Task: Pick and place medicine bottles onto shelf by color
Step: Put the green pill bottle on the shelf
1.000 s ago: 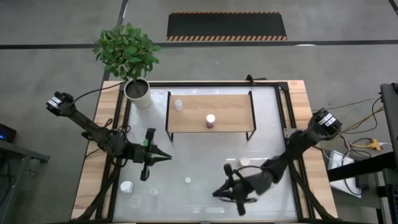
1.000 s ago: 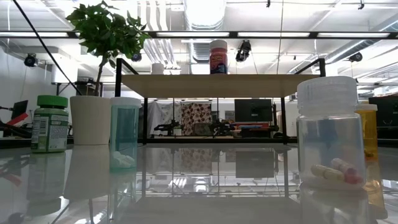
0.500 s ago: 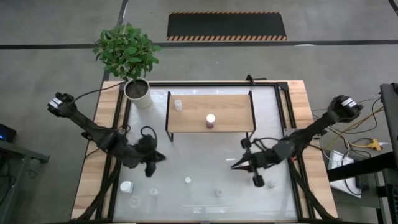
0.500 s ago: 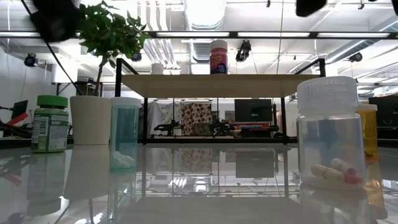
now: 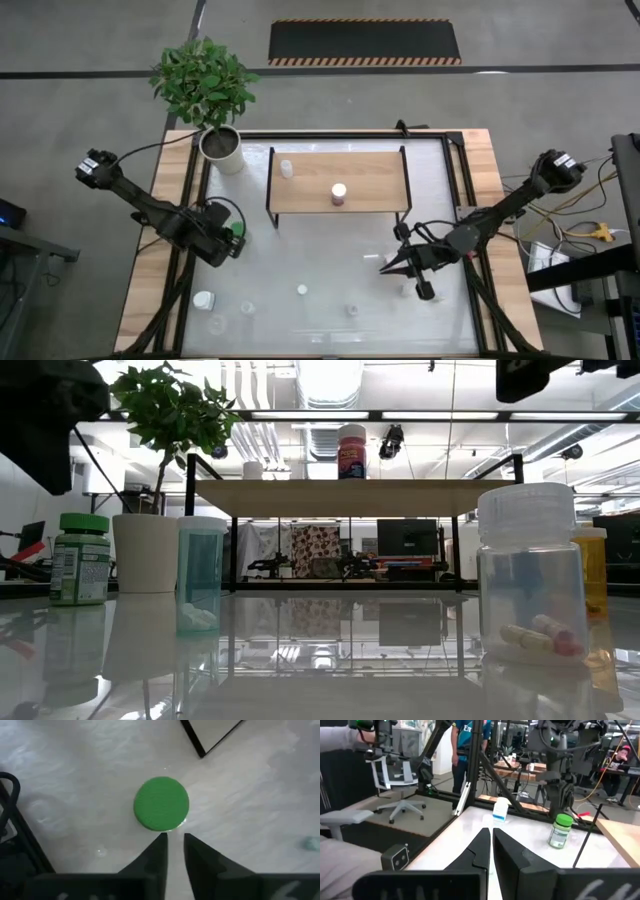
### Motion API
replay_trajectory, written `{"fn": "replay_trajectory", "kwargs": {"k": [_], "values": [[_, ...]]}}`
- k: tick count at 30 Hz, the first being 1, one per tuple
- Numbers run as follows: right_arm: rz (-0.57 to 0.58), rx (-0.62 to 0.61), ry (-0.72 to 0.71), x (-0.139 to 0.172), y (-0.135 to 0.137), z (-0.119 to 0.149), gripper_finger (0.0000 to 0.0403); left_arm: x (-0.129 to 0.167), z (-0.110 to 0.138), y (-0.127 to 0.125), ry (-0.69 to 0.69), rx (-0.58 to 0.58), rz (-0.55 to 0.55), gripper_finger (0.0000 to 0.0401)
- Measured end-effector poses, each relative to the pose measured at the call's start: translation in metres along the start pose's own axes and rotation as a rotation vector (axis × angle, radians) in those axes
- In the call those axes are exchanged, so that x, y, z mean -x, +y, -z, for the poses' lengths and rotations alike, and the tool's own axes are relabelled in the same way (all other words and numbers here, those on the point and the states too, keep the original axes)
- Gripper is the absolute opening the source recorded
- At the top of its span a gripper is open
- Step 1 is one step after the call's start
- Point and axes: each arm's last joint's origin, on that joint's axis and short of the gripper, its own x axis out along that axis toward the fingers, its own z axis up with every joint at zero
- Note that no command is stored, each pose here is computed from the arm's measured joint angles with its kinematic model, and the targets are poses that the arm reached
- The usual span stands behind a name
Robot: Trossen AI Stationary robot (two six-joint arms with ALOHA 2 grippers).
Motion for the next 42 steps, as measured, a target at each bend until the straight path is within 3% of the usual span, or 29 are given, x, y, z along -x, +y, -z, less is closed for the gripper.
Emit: {"fn": "replay_trajectory", "kwargs": {"k": [4,9,14,30,42], "values": [[0.0,-0.009,-0.001,-0.002,0.0,-0.004,0.0012,0.002,-0.003,0.003,-0.044,0.02,0.031,0.011],[0.0,0.007,0.015,-0.004,0.001,-0.001,0.0012,-0.012,-0.002,0.01,-0.108,0.051,-0.028,0.0181],[0.007,-0.024,0.024,-0.006,0.001,0.001,0.0012,-0.028,0.004,0.011,-0.116,0.034,-0.069,0.0222],[0.007,-0.045,0.035,-0.008,0.002,0.003,0.0012,-0.025,0.003,-0.002,-0.112,0.041,-0.011,0.0228],[0.036,-0.049,0.035,-0.008,0.0,0.003,0.0012,-0.046,0.01,-0.01,-0.122,0.002,-0.123,0.0228]]}}
